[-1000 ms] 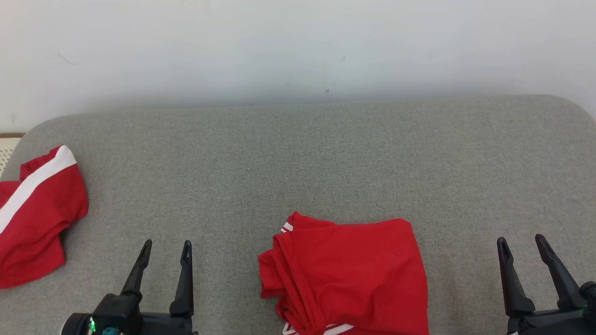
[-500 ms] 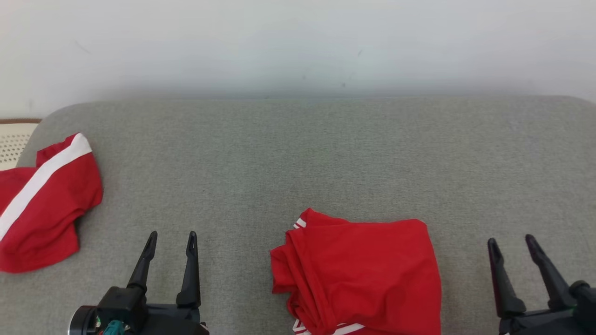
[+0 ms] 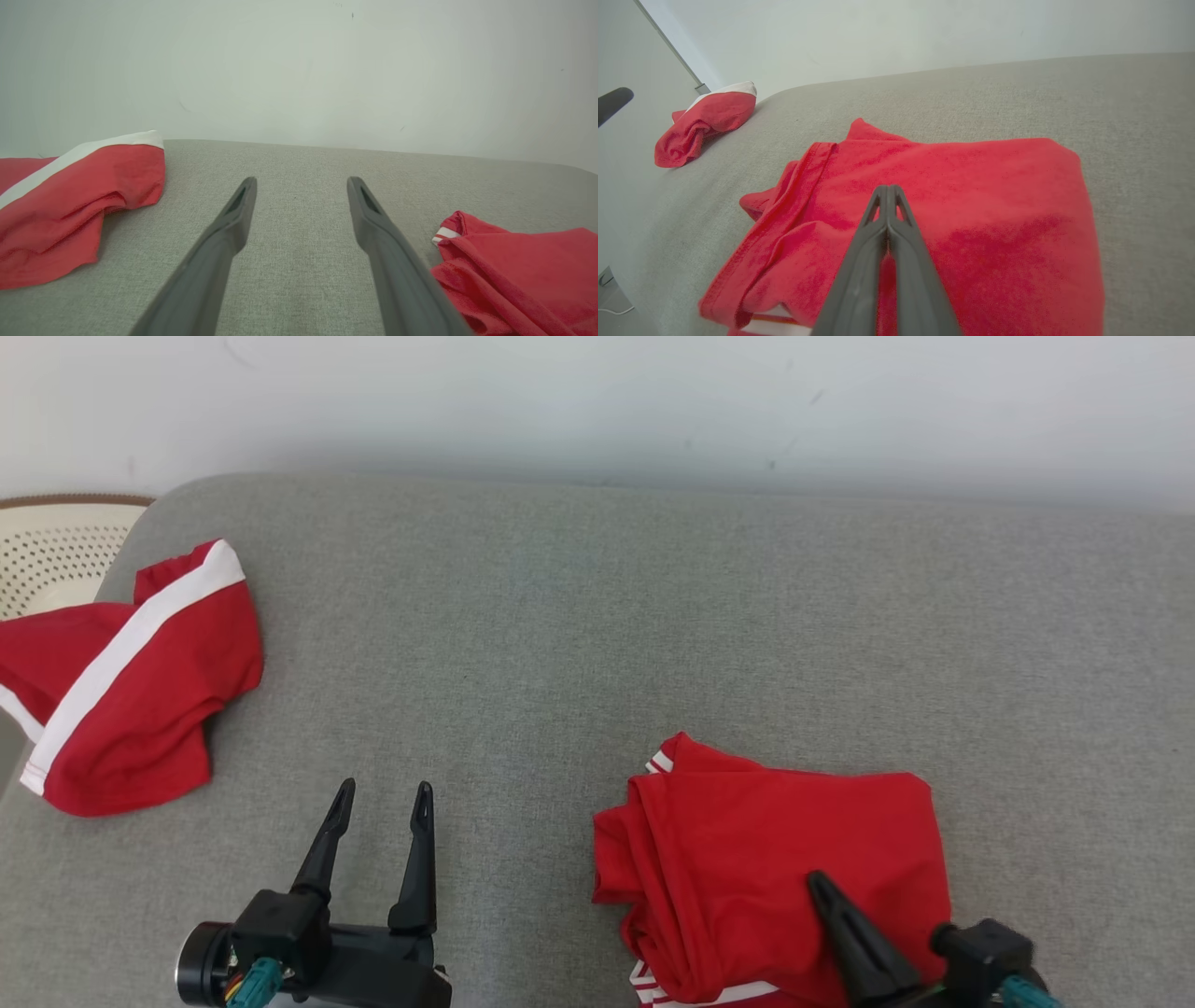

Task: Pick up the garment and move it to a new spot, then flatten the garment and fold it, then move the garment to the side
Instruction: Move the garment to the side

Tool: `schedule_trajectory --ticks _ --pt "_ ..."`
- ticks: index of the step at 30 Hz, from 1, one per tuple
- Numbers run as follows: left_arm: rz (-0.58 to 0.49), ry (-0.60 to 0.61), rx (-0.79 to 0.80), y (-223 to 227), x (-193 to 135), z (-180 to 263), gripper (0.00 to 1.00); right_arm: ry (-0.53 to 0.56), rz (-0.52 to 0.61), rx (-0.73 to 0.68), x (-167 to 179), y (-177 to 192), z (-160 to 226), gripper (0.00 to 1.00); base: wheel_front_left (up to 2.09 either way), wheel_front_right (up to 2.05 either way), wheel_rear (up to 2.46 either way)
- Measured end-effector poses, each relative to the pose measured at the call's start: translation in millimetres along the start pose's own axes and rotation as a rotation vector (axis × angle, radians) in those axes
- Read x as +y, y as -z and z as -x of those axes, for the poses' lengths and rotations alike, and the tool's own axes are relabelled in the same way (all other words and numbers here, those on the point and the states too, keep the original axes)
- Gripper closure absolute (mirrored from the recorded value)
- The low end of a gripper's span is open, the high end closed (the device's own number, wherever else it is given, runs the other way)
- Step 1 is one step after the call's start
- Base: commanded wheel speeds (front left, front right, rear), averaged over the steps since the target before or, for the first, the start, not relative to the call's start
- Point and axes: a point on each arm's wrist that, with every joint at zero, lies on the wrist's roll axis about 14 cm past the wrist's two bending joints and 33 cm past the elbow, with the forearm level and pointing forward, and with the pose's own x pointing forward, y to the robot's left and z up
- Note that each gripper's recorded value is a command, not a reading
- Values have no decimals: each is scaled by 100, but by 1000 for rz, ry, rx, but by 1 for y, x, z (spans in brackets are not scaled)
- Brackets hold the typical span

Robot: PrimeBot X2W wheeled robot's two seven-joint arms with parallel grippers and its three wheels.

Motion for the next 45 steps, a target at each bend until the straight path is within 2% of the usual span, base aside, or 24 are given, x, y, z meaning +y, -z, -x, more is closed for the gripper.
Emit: schedule_trajectory --ticks 12,17,24,34,41,45 --pt "-15 -19 16 7 8 -6 0 -215 -106 147 65 57 -24 100 0 0 0" --pt "-14 -23 20 9 8 -6 0 -308 -136 168 95 63 -24 100 0 0 0" --pt "-11 -18 21 11 6 -8 0 -369 -143 161 109 58 -23 100 0 0 0" --pt "-18 -7 -3 5 4 -15 0 -188 -104 -97 45 -19 -31 100 0 0 0" --pt "-26 5 -27 -3 1 -16 0 13 9 -249 -18 -68 -10 100 0 0 0" --pt "-28 18 -44 -8 -2 -16 0 136 92 -290 -54 -87 9 100 0 0 0"
